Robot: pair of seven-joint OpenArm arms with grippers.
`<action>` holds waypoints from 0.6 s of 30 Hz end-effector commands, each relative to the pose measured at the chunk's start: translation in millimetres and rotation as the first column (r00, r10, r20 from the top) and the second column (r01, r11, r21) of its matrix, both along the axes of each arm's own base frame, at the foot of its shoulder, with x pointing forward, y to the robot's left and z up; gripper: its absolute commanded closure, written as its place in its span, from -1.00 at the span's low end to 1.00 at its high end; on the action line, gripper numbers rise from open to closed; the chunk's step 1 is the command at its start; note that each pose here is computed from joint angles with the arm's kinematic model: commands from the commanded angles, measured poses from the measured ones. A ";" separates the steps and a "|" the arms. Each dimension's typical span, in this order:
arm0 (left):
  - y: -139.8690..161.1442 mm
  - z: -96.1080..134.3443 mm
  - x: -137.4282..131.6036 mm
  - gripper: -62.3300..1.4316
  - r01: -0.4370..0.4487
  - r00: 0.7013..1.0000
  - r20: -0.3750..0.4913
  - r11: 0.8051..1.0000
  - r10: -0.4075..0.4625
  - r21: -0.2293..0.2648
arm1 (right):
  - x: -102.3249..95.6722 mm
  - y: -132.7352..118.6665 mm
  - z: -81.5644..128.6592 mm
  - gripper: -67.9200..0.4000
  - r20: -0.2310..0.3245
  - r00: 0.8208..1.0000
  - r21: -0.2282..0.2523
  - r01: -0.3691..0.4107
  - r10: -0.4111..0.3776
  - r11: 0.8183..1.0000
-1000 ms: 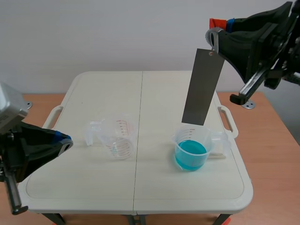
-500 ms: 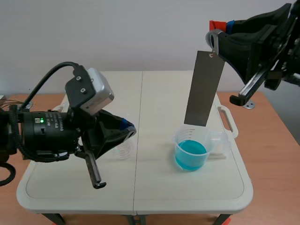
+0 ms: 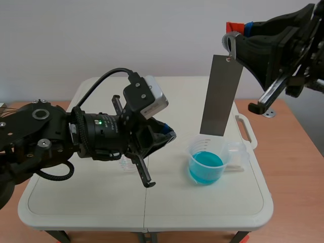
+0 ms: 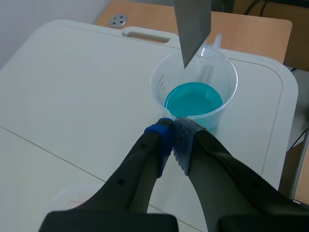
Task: Hold the metal plate by the orange handle, dip it into the blue solution, take it out and point at it, then put the plate back in the beaker on the left.
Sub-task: 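Raise the plate and point at it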
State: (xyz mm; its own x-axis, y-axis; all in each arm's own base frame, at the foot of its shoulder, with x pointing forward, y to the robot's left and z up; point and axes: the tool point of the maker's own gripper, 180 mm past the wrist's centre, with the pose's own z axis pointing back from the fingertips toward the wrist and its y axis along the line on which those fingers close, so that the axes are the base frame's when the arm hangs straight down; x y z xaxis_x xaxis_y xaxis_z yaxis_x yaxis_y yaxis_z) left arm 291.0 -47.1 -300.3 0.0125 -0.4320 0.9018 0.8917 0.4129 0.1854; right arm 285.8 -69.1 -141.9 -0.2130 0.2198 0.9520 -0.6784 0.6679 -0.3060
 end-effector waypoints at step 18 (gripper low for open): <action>-10.9 1.9 9.3 0.91 0.004 1.000 0.015 1.000 -0.004 0.001 | -0.2 -1.6 11.9 0.95 0.035 0.999 0.014 -0.002 0.002 1.000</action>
